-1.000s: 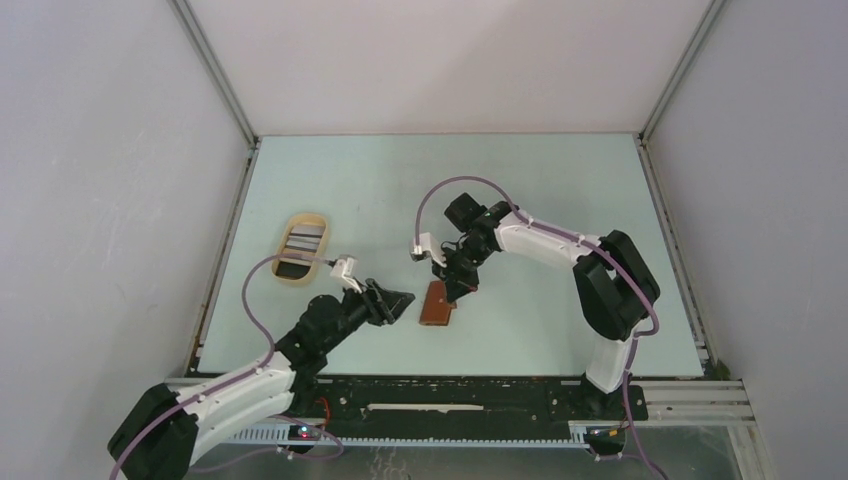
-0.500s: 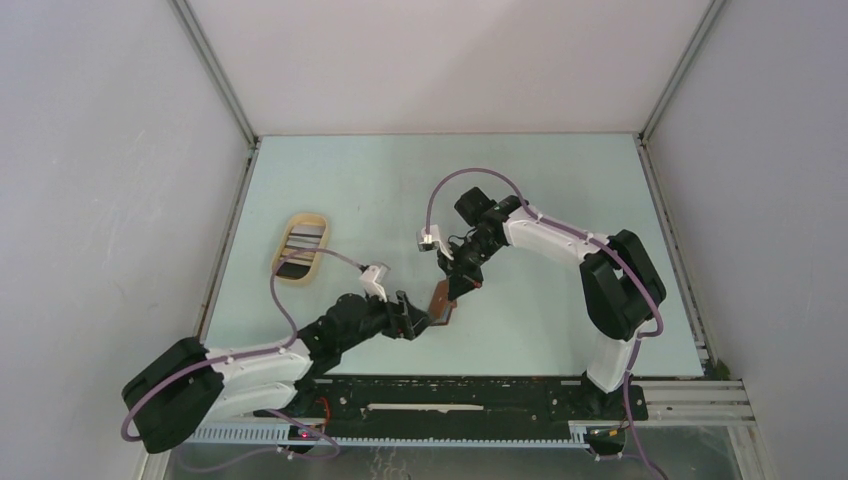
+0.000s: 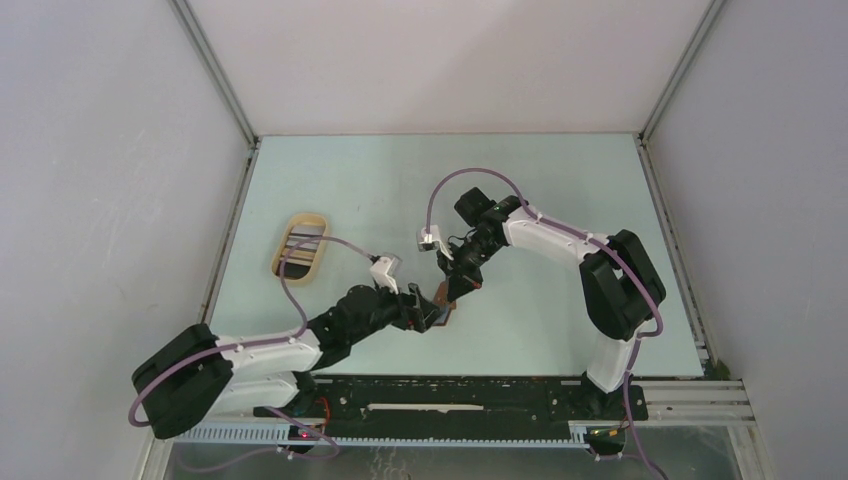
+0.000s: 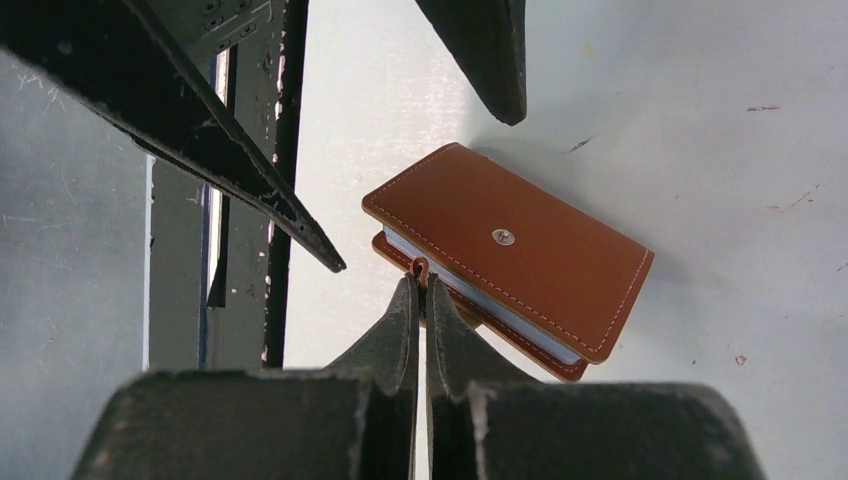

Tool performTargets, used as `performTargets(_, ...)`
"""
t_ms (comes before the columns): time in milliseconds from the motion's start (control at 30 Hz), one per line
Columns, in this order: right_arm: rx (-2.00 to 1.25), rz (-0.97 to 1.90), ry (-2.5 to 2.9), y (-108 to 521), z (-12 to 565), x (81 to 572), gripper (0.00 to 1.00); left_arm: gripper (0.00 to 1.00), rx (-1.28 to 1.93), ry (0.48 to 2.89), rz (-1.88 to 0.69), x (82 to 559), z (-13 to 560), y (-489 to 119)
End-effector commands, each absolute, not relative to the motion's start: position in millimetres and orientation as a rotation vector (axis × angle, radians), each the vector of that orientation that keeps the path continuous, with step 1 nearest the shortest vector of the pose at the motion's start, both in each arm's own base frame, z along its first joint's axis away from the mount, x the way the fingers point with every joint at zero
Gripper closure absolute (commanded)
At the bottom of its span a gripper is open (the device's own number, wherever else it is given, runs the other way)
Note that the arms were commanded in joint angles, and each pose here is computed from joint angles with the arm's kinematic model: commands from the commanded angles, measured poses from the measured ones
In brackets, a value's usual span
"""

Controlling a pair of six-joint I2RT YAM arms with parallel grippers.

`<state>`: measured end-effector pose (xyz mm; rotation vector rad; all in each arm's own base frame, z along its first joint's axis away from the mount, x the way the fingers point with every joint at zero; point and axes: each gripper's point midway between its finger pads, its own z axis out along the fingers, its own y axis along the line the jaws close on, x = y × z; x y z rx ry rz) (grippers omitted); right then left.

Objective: Put the credit cards into the card holder
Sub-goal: Open the card holder at the center of the board.

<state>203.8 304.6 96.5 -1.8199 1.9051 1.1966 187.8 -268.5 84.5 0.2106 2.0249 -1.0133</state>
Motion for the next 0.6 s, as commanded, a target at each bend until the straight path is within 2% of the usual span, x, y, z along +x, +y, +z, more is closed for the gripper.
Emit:
performTargets(0, -1.805, 1.234, 1.880, 310.1, 107.0, 205.3, 0.98, 0.09, 0.258, 1.980, -0.987, 197.8, 102.6, -281.5)
performTargets(167, -1.804, 1.237, 1.883, 310.2, 106.7, 205.1, 0.98, 0.15, 0.277, 2.019, -0.944, 199.6, 95.4, -283.7)
performTargets(300, -1.804, 1.236, 1.881, 309.8, 107.1, 205.5, 0.98, 0.28, 0.275, 2.047, -0.894, 204.1, 89.5, -282.3)
performTargets(467, -1.799, 1.234, 1.883, 308.4, 107.1, 207.2, 0.97, 0.47, 0.253, 2.080, -0.831, 207.9, 81.7, -275.3)
performTargets(567, -1.796, 1.226, 1.880, 306.4, 108.6, 209.3, 0.97, 0.67, 0.230, 2.091, -0.797, 210.0, 79.1, -269.9)
